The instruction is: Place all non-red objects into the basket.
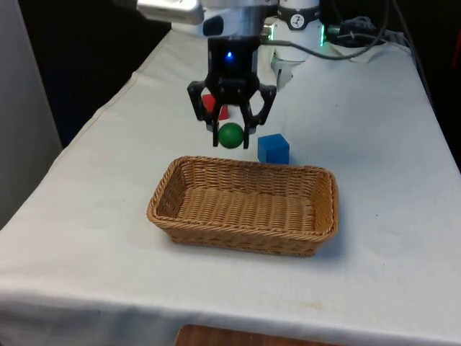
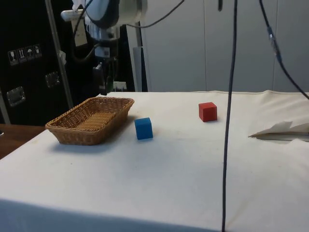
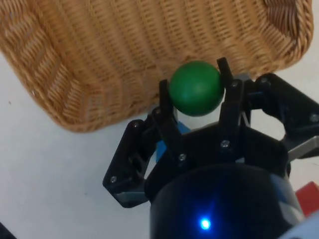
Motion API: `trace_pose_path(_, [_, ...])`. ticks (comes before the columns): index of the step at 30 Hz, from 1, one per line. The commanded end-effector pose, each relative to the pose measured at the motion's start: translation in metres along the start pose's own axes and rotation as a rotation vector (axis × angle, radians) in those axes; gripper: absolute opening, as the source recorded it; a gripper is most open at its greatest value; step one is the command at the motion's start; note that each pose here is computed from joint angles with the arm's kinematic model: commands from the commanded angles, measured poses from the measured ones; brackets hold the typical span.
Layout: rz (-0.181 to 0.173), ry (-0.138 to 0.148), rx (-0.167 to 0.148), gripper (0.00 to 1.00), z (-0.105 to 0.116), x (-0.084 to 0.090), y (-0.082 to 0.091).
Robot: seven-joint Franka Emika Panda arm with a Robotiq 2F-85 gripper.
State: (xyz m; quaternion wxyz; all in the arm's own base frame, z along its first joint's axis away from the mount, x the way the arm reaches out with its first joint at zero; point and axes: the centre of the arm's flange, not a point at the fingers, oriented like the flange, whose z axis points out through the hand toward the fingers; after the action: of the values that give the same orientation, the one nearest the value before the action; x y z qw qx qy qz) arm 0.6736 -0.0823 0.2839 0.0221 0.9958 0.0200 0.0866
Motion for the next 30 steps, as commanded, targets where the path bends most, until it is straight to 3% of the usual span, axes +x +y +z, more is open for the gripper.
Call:
trace_pose_path(1, [0.0,-0.004,0.017,0.0,0.005,0.003,0.002])
trace_pose_path(5, [0.007,0.001,0.029,0.0,0.016,0.009,0.007])
trace_pose_path(6, [0.006,0.008,0.014,0.0,0.015,0.009,0.006])
trace_pose_path(7, [0.009,0.003,0.034,0.0,0.023,0.013,0.008])
trace_pose_path(13, [0.018,0.008,0.048,0.0,0.046,0.02,0.013])
trace_pose_path(14, [0.018,0.009,0.037,0.0,0.044,0.02,0.013])
trace_pose_path(15, [0.019,0.008,0.048,0.0,0.05,0.021,0.014])
trace_pose_path(23, [0.023,-0.011,0.055,0.0,0.081,0.015,0.019])
trace_pose_path(30, [0.03,-0.011,0.066,0.0,0.087,0.014,0.027])
